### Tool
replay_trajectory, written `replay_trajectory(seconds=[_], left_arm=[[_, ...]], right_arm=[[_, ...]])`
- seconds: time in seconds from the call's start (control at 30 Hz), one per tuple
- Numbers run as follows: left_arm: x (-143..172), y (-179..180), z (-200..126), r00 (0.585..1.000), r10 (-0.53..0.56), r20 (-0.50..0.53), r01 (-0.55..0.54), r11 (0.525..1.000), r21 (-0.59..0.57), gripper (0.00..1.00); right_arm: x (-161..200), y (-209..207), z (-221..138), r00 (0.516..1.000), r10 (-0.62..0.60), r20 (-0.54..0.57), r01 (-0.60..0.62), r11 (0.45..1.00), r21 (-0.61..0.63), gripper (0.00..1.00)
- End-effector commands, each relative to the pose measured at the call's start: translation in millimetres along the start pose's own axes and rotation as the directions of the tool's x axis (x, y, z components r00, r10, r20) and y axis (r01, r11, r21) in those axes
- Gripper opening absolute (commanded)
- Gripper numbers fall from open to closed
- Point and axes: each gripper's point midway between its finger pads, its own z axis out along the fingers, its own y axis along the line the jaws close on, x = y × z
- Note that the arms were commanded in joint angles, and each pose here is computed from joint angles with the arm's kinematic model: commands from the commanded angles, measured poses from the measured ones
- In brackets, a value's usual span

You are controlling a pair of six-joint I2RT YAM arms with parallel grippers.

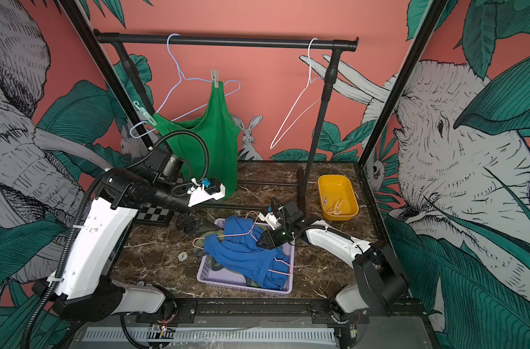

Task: Remove the clothespins securing tank tops to the hanger
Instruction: Pick up the hanger from the basket.

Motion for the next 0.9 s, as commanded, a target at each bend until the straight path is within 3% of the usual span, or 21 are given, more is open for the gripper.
replay_trajectory(seconds=[0.0, 0.57, 0.87], left_arm=[[-2.1, -10.4, -6.5, 1.000, 0.022, 0.008, -0.022, 1.000, 0.013, 0.92], [6.2, -18.9, -7.4, 1.000, 0.030, 0.005, -0.030, 0.999, 0.010, 0.92], [0.0, -10.6, -10.9, 0.999, 0.029, 0.028, -0.028, 0.999, -0.047, 0.92]], right_arm=[[-15.7, 1.3, 0.4, 0.997, -0.080, 0.024, 0.079, 0.996, 0.037, 0.40], [-6.3, 0.1, 28.6, 0.991, -0.091, -0.098, 0.090, 0.996, -0.018, 0.32], [-7.3, 5.2, 24.0, 0.986, -0.130, -0.102, 0.132, 0.991, 0.008, 0.05]])
